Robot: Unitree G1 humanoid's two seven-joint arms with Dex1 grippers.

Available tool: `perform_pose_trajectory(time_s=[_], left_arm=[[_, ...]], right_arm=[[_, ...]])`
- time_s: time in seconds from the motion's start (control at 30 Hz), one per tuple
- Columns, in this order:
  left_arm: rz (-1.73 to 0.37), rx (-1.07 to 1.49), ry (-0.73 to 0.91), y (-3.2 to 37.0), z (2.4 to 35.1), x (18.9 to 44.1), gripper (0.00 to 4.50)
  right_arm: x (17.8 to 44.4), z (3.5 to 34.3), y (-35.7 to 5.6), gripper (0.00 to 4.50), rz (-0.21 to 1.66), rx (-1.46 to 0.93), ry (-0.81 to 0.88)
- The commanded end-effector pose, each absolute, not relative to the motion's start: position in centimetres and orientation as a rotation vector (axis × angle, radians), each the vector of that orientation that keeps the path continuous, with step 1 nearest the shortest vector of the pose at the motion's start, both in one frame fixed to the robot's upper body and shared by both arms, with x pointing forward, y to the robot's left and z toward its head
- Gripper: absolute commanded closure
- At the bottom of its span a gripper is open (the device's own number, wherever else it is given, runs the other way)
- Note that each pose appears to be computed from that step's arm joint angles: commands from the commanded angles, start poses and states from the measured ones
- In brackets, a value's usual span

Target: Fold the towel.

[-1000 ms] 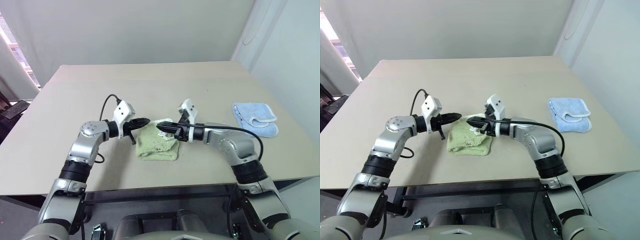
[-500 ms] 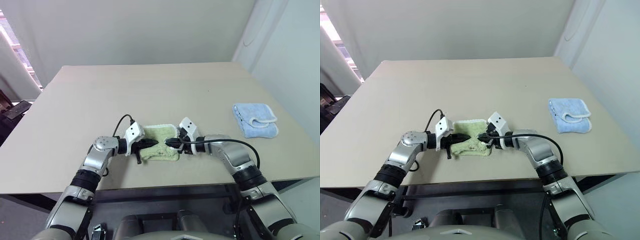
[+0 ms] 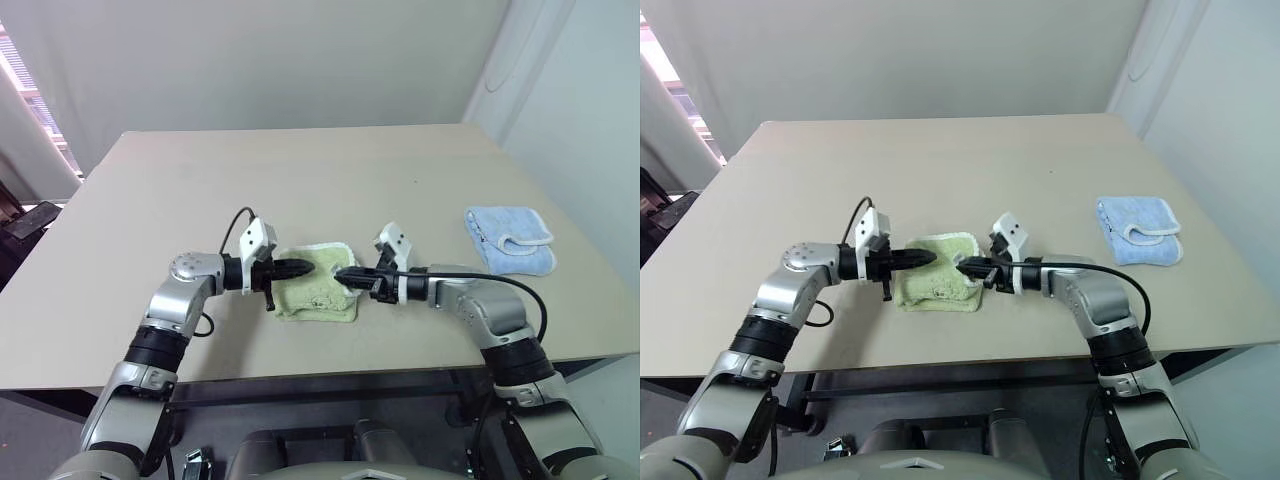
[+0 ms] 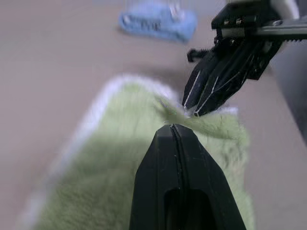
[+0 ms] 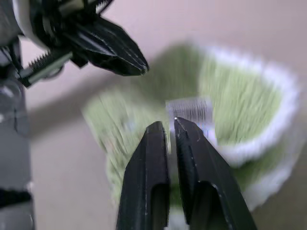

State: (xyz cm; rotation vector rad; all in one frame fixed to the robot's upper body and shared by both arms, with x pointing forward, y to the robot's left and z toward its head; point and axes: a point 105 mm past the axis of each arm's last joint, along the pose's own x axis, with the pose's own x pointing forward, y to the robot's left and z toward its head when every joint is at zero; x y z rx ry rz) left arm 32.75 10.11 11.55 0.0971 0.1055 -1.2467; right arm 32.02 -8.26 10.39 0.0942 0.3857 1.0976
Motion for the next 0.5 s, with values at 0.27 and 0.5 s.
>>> perform_pose_trajectory(time_s=[0.27,0.5], left_arm=[[-1.039,-0.055,0.25,14.2,12.1,33.3,4.5],[-0.979,-0.112,0.302,14.8,11.2,32.9,4.5]], right_arm=[[32.4,11.9,-11.2,1.19,0.993,0.366,0.573],[31.7,11.5,-12.4,1.19,0.943,0.812,0.872]])
